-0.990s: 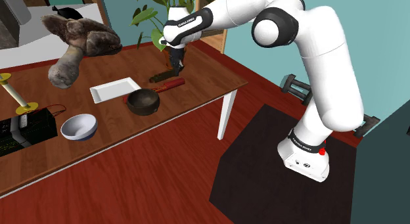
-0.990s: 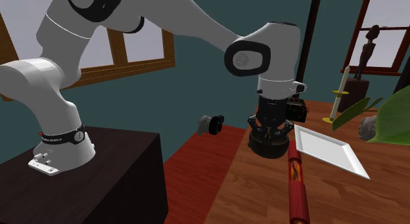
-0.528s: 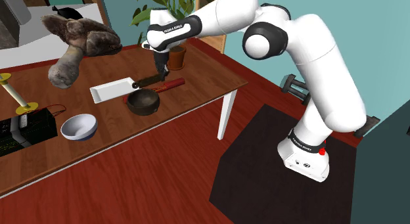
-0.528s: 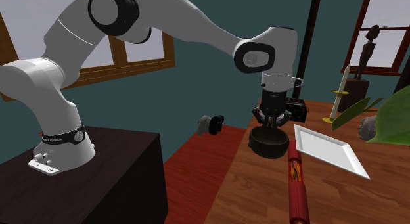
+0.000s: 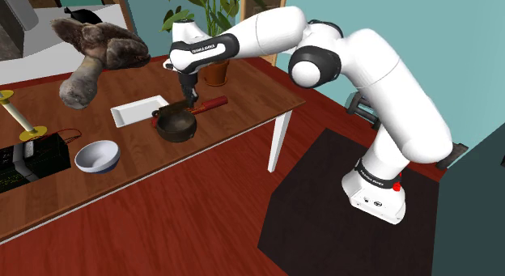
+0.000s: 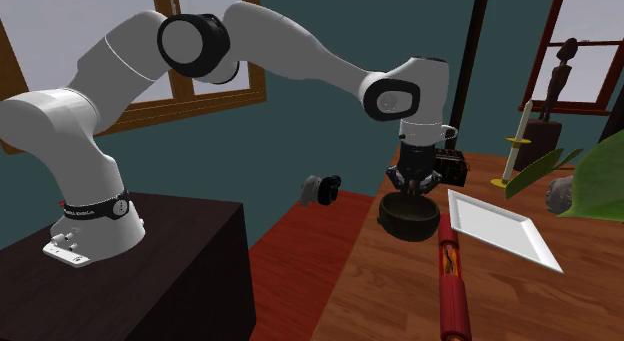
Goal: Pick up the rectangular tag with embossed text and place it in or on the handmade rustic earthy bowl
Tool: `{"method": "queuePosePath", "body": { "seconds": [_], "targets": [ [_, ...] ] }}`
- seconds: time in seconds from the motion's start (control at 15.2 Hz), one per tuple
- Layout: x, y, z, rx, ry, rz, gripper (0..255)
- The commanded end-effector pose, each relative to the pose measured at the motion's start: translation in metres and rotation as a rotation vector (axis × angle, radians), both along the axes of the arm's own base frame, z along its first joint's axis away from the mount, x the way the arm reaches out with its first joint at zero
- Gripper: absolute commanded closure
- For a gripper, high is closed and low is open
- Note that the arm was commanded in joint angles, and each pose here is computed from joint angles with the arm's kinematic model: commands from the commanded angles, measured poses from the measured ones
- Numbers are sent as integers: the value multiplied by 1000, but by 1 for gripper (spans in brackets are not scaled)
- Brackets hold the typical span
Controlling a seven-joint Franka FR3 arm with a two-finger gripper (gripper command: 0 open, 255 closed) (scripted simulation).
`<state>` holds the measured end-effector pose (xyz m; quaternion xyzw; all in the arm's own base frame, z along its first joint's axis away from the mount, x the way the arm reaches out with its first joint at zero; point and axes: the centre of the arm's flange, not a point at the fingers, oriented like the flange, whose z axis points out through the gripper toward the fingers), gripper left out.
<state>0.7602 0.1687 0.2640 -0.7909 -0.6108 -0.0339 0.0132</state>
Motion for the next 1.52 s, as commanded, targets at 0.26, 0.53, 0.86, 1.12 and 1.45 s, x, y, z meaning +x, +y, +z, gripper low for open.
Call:
{"method": "queuePosePath", "body": {
  "seconds": [0.26, 0.53, 0.86, 1.12, 1.45],
  "targets": [
    [0, -1, -32, 0, -1, 0, 255],
    [0, -1, -38, 0, -1, 0, 255],
    [0, -1, -38, 0, -1, 0, 255],
    [0, -1, -38, 0, 0, 0, 0],
    [-1, -3, 1, 0, -1, 0, 0]
  ]
}}
